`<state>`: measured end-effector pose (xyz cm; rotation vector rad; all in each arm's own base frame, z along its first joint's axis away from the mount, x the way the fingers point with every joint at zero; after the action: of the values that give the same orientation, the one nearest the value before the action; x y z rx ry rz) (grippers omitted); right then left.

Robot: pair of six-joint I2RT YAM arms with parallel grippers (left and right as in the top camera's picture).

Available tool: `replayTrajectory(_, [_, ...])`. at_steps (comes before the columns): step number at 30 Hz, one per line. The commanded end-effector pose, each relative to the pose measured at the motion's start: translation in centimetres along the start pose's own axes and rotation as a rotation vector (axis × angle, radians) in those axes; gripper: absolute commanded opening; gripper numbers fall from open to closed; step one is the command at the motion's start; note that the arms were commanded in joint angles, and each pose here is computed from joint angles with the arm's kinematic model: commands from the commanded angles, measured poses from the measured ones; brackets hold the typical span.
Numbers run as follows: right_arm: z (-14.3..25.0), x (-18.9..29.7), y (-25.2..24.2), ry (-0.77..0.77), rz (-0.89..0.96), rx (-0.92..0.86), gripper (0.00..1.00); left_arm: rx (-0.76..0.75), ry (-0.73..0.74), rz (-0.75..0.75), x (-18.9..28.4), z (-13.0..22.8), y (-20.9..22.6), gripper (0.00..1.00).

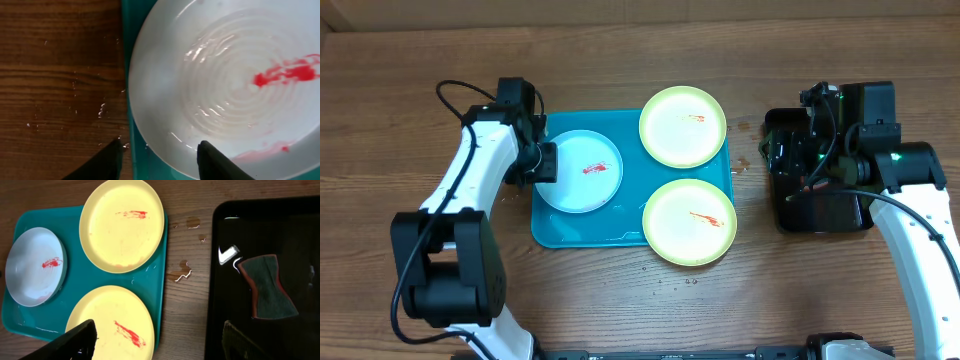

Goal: Clean dirty plates on tray and stack at the side
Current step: 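Move the left gripper to the rim of the white plate, then grip the white plate's left rim with the left gripper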

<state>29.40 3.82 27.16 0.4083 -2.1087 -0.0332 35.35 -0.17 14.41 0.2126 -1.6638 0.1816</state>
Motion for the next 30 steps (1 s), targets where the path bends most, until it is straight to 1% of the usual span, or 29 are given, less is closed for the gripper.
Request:
replayTrajectory(1, [-0.7, 0.9, 0.3, -0.039, -0.003, 0.008, 0.81, 0.044, -0.021, -0.085, -0.4, -0.7, 0.7, 0.47])
replayTrajectory(8, [-0.7, 0.9, 0.3, -0.039, -0.003, 0.008, 0.78, 0.048, -0.063, -0.076, -0.7, -1.3, 0.6, 0.40])
replayTrajectory(11, [-0.7, 0.9, 0.3, -0.039, -0.003, 0.008, 0.76, 0.073, -0.074, -0.070, -1.1, -1.6, 0.5, 0.37])
replayTrajectory(13, [-0.7, 0.9, 0.3, -0.036, -0.003, 0.008, 0.76, 0.089, -0.082, -0.067, -1.3, -1.8, 0.4, 0.33])
replayTrajectory(16, [-0.5, 0.9, 0.3, -0.027, -0.004, 0.005, 0.75, 0.134, -0.095, -0.081, -1.5, -2.0, 0.5, 0.32])
replayTrajectory(23, [-0.3, 0.9, 0.3, -0.014, -0.005, 0.001, 0.74, 0.138, -0.117, -0.076, -1.5, -2.3, 0.5, 0.33])
replayTrajectory(24, [-0.3, 0.9, 0.3, -0.014, -0.005, 0.001, 0.74, 0.138, -0.117, -0.076, -1.6, -2.3, 0.5, 0.33])
replayTrajectory(27, [-0.3, 0.9, 0.3, -0.012, -0.005, 0.000, 0.73, 0.138, -0.108, -0.078, -2.0, -2.0, 0.5, 0.27])
replayTrajectory(30, [-0.3, 0.9, 0.3, -0.010, -0.005, 0.000, 0.73, 0.154, -0.099, -0.078, -2.8, -1.4, 0.6, 0.26])
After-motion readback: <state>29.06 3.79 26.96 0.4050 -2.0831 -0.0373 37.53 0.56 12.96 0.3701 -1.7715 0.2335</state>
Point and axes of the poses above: each gripper's point midway between its finger pads, its own x axis back along the fingers, its own y axis along the line the jaws close on, z = x × y, the point moved 9 cm from there along x, back along the fingers, and after that the axes turned 11 degrees about x, right-handed, at the moved point
